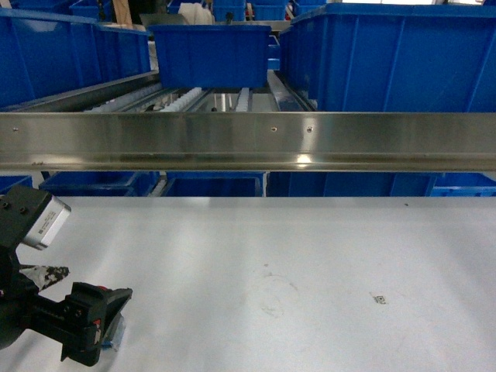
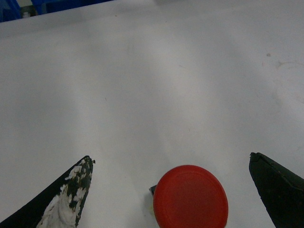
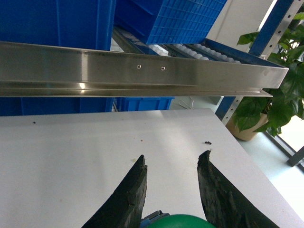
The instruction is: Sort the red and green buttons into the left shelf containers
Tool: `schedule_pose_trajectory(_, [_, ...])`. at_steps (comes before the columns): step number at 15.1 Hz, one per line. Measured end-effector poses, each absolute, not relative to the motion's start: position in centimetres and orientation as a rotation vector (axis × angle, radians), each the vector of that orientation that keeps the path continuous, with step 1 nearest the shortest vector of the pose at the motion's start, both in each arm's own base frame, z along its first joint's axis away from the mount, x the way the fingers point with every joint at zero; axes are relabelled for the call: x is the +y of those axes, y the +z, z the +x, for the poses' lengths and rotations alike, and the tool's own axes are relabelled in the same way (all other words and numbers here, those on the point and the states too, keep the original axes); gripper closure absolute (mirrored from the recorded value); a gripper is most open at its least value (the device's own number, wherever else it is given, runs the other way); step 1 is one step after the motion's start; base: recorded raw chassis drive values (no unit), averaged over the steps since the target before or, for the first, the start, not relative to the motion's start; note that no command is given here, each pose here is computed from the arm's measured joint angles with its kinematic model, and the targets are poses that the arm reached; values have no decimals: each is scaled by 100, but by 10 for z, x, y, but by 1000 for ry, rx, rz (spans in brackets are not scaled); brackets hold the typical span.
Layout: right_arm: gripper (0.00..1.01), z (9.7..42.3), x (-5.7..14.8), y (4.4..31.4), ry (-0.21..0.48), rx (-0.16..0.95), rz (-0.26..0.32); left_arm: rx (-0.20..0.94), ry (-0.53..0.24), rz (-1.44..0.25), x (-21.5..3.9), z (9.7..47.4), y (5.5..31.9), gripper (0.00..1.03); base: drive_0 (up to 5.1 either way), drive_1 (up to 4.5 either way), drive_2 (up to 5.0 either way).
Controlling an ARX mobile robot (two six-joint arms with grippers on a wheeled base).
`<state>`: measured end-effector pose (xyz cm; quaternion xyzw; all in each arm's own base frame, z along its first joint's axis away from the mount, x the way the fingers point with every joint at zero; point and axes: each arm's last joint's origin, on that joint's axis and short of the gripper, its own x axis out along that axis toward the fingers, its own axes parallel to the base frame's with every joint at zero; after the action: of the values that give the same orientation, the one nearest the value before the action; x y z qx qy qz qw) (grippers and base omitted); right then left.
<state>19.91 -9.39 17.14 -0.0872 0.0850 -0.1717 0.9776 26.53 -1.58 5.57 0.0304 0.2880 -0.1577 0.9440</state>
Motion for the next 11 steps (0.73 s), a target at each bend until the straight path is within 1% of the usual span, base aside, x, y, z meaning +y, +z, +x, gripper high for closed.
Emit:
schedule_pose_trajectory(2, [72, 199, -94, 171, -346, 171, -176, 639, -314, 67, -16, 271, 48, 5, 0, 0, 0])
schedule_pose_trajectory(6, [72, 199, -94, 171, -346, 171, -176, 643, -320, 82, -20, 278, 38, 5, 0, 0, 0])
schedule_pose_trajectory(8, [72, 199, -94, 171, -346, 171, -176, 668, -323, 89, -21, 280, 33, 5, 0, 0, 0])
schedule_pose_trajectory(11, [72, 199, -94, 171, -346, 171, -176, 677, -343, 101, -27, 286, 28, 5, 0, 0, 0])
